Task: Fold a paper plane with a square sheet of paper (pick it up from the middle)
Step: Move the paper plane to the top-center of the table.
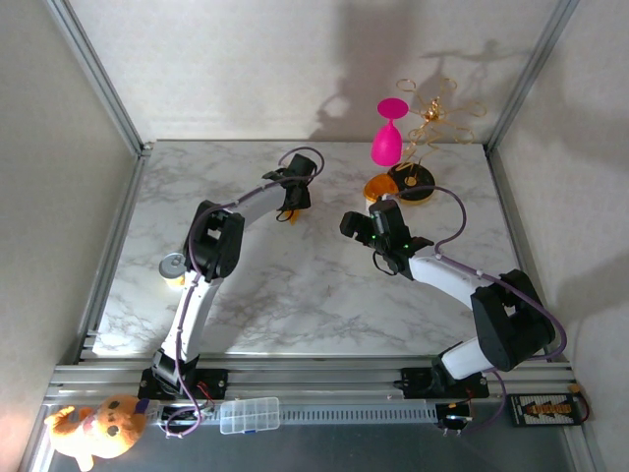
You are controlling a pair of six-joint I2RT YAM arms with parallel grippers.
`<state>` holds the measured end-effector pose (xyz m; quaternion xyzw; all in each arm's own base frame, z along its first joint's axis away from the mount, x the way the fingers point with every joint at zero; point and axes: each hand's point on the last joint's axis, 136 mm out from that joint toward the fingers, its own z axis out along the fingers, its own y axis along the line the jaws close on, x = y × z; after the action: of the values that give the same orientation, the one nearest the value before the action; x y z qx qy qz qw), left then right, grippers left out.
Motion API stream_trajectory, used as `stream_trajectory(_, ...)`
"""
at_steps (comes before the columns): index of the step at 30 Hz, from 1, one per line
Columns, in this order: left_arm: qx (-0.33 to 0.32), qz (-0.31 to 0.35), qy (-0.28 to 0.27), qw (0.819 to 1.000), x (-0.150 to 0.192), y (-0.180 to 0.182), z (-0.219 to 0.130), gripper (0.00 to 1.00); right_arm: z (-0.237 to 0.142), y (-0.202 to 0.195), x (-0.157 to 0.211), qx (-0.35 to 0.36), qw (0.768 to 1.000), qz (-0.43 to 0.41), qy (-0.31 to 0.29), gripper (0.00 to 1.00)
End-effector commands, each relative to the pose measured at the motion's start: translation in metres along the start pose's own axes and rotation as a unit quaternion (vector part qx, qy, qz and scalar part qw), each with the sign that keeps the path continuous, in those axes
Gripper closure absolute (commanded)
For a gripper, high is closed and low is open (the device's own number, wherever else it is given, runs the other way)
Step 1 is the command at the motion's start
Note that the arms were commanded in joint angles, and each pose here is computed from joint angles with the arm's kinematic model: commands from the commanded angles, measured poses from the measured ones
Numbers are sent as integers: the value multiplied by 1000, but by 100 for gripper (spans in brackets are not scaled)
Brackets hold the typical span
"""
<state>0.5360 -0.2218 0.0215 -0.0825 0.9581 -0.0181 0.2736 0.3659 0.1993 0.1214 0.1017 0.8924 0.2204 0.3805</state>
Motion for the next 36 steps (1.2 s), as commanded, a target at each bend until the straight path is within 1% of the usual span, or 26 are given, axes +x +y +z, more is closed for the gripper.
stream_trajectory(1, -33, 34, 59, 997, 38, 15, 22, 46, 2, 4, -8, -3, 1000, 9, -8, 10)
stream_trajectory(6, -29, 46, 72, 996, 45, 15, 25, 40, 2, 4, -9, -1, 1000, 10, -8, 10)
stream_trajectory(11, -26, 52, 81, 995, 51, 15, 29, 39, 2, 2, -8, 1, 1000, 11, -8, 10)
stream_trajectory(17, -41, 51, 85, 994, 56, 21, 32, 33, 1, 2, -8, 0, 1000, 12, -8, 10)
stream_trajectory(22, -39, 51, 89, 994, 57, 20, 33, 32, 1, 1, -8, 3, 1000, 13, -9, 10)
stream_trajectory(25, -29, 47, 82, 995, 48, 13, 27, 32, 1, 2, -9, 3, 1000, 14, -10, 10)
stream_trajectory(28, -14, 37, 58, 998, 26, 3, 9, 31, 0, 3, -12, 4, 1000, 14, -13, 10)
stream_trajectory(29, -7, 30, 43, 999, 14, -2, -1, 30, -1, 3, -13, 6, 1000, 14, -14, 10)
stream_trajectory(32, 14, 5, -9, 1000, -21, -10, -40, 26, -5, 3, -19, 10, 1000, 13, -24, 9)
stream_trajectory(33, 22, -3, -28, 999, -33, -12, -55, 23, -7, 2, -23, 12, 999, 14, -29, 9)
stream_trajectory(36, 40, -22, -71, 996, -57, -13, -91, 18, -13, 3, -33, 14, 999, 15, -41, 8)
